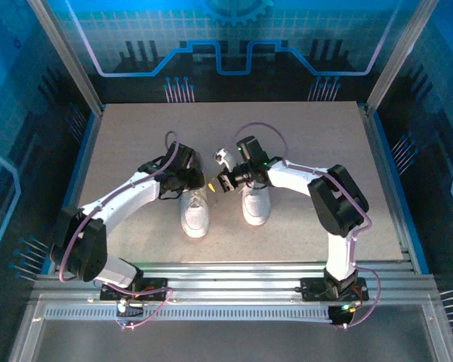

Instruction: Tie the shoes

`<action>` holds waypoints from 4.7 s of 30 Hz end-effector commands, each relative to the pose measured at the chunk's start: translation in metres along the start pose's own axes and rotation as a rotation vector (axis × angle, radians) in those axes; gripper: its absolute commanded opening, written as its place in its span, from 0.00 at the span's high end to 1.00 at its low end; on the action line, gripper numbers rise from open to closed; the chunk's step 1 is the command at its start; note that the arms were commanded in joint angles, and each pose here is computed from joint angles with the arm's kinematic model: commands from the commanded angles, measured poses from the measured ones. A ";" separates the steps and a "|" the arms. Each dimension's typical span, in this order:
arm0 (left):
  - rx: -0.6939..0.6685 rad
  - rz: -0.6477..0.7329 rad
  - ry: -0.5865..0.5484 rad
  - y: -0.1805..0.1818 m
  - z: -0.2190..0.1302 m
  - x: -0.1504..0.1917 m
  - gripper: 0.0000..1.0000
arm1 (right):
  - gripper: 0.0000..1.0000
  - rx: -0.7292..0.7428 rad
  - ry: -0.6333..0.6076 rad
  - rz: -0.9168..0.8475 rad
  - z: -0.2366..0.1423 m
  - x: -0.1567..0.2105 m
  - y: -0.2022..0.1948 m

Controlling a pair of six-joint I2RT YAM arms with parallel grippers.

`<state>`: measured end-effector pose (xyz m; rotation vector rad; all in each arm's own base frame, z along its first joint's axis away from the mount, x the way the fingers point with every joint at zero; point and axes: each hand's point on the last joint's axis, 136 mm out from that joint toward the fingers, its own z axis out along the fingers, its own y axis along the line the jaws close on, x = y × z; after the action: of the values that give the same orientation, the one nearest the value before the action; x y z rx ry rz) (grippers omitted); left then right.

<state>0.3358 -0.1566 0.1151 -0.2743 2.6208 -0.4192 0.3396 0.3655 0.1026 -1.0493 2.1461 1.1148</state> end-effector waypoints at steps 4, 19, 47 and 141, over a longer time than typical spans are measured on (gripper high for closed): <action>0.046 -0.005 -0.021 -0.006 -0.004 0.000 0.63 | 0.57 -0.056 -0.052 -0.163 0.012 -0.019 0.008; 0.087 -0.024 -0.039 -0.013 -0.013 -0.006 0.60 | 0.56 -0.080 -0.012 -0.221 0.038 -0.008 0.010; 0.130 -0.203 -0.065 0.054 -0.041 0.029 0.58 | 1.00 0.203 0.018 -0.204 -0.020 0.000 -0.007; 0.335 1.266 -0.308 0.022 -0.015 0.010 0.74 | 0.59 0.111 0.057 0.135 0.018 -0.060 -0.042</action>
<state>0.3156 -0.1339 0.1061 1.2432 1.9298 -0.3336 0.4067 0.3872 0.1164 -0.9172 2.3139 0.9835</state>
